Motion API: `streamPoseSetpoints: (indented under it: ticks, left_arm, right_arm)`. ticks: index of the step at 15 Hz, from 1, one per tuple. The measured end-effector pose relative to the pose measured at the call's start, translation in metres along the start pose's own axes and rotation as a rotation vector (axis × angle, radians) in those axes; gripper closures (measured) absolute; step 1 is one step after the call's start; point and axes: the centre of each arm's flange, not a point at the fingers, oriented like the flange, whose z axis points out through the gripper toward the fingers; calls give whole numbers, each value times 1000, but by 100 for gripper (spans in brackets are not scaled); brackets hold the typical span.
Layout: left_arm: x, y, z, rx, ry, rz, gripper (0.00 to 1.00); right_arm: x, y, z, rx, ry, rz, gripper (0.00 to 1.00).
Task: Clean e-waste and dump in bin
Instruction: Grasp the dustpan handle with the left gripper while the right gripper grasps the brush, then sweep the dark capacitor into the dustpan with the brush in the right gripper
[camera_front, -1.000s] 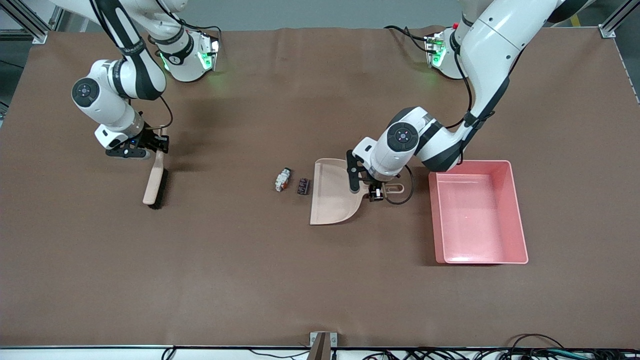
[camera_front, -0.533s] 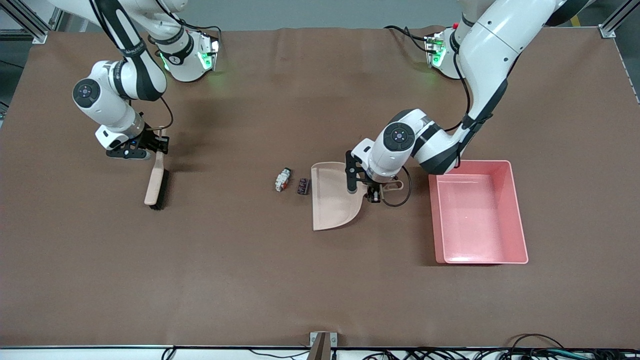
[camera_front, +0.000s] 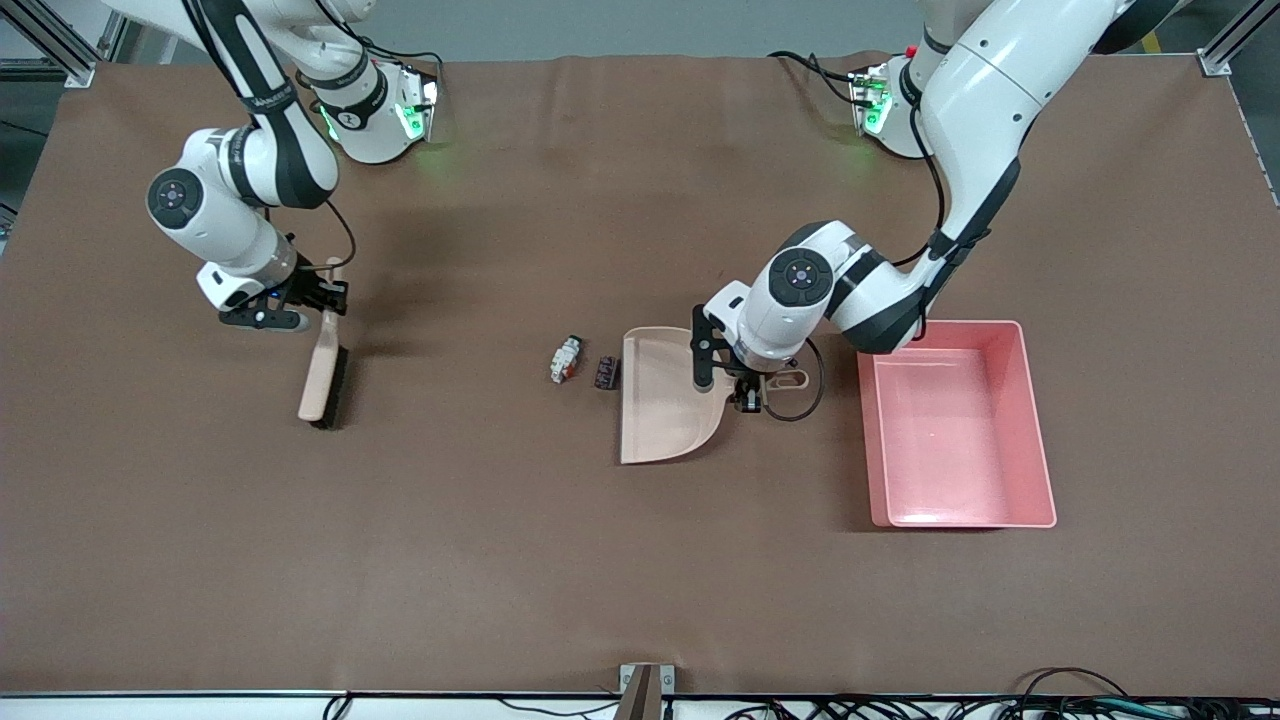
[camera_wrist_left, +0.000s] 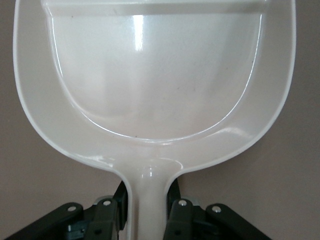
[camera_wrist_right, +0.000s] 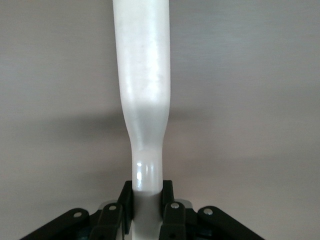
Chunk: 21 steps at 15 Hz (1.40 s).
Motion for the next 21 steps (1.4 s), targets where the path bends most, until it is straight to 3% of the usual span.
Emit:
streamPoseSetpoints:
  ticks: [6, 11, 16, 21]
  left_arm:
    - [26, -5, -28, 3, -126, 75, 67]
    - [28, 8, -14, 16, -210, 64, 67]
    - [33, 19, -6, 9, -252, 5, 67]
    - [38, 22, -4, 29, -271, 26, 67]
  right_arm:
    - [-20, -80, 6, 76, -77, 17, 73]
    - [-60, -175, 9, 51, -102, 102, 73]
    - [-91, -241, 4, 39, -106, 194, 73]
    - [-94, -295, 17, 32, -117, 221, 73]
